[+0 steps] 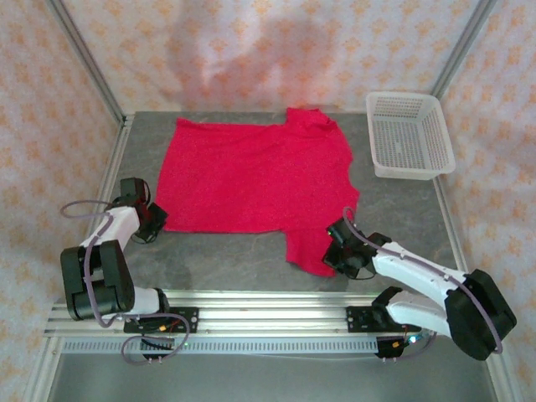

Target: Fold the inside-out t-shirt

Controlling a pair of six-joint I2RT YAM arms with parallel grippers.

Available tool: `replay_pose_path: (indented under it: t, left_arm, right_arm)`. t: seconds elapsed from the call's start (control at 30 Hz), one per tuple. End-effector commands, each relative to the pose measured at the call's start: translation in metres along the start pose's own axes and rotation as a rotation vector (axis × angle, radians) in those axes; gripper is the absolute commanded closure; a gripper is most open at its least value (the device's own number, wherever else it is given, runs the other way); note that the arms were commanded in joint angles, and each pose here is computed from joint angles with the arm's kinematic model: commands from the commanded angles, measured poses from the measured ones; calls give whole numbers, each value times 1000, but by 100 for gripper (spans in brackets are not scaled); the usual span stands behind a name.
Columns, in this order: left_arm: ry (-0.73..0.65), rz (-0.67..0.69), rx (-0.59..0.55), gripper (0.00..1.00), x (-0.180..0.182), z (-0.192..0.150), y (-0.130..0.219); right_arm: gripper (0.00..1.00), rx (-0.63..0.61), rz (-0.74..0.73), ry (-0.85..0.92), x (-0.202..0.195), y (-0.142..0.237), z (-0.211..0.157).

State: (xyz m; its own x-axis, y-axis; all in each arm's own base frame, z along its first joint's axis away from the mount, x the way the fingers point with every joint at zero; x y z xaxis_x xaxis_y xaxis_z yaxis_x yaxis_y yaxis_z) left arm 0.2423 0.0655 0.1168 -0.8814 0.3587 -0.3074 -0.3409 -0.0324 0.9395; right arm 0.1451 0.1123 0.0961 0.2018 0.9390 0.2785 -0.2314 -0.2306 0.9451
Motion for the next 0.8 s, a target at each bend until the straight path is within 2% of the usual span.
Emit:
replay_pose_path:
  t: [0.0,0.13,0.33,0.6,0.77]
  left_arm:
    - [-33,57,-71,100,7,5,24]
    - [-45,64,-131,100,14,3,58]
    - [-22,-45,-180,100,14,-5,97]
    - [-32,-39,-134,100,12,-8,87]
    - [-50,-40,-120,100,-5,-2,74]
  right_arm:
    - [100,-40,-36,21,-2,16,2]
    - [100,-90,-6,21,-8,62,-3]
    - [100,-178,126,-16,-7,123,-7]
    - [100,-216,172,2,3,136,0]
    - [100,-324,102,81,27,147,35]
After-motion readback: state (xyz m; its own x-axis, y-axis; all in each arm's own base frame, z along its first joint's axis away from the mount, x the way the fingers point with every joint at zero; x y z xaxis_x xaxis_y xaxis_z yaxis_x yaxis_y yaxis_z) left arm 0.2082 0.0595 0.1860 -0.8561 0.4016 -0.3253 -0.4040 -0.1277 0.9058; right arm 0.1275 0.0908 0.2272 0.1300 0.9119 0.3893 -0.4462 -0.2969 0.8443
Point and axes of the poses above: each hand's point on the last joint's axis, 136 mm out from that joint toward the fingers, its own y axis back along the fingers, its own x axis along the line the jaws close on, z = x × y, the point moved 8 cm from there along y, back along the fingers, and after that the axes turned 13 degrees about y, right-handed, at the moved point
